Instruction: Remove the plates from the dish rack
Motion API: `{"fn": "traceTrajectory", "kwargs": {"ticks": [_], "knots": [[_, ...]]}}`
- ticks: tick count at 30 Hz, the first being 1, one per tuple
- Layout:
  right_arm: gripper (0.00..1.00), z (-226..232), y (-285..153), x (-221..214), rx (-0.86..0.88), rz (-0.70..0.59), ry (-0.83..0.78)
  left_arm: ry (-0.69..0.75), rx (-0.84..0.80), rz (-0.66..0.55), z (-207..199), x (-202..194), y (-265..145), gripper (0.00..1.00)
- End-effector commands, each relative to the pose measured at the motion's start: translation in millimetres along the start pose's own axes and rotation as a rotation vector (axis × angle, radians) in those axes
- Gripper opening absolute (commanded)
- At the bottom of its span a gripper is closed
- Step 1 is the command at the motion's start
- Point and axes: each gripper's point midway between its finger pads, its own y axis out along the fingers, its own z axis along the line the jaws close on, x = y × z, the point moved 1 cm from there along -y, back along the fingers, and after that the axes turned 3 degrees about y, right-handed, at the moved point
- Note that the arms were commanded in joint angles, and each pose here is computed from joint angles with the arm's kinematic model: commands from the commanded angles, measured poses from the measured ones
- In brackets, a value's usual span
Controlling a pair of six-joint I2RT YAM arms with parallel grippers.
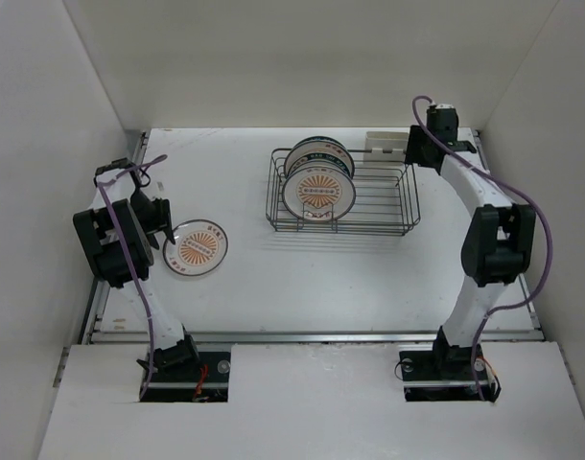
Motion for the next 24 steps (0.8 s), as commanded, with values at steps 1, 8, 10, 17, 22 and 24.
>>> {"fn": "traceTrajectory", "kwargs": {"ticks": [1,8,10,17,22,24], "knots": [[0.73,3.8,-94.4,81.9,0.085,-0.300,0.063,0.020,-0.028,-0.081,-11.9,-0.7,-33.0,0.45],[0.87,94.3,-184.4,41.7,0.589,-0.355,-0.143,0.077,-0.066,-0.248,-33.4,-9.2,-88.5,0.49],[0.87,127.1,-197.4,19.6,0.750,-0.311,-0.227,0.126,-0.051,-0.299,-36.1,-17.5,-105.9,0.52],[0.82,183.2,-167.9,-20.3,0.899,-0.148,-0.330,0.235,-0.013,-0.315,-46.5,-52.4,-114.5,0.56],[0.80,198.6,-145.6,-35.9,0.893,-0.110,-0.367,0.231,0.000,-0.287,-46.4,-60.0,-107.3,0.56],[0.71,199.4,-133.7,-44.1,0.878,-0.082,-0.367,0.229,-0.002,-0.278,-46.6,-62.2,-107.0,0.56]]}}
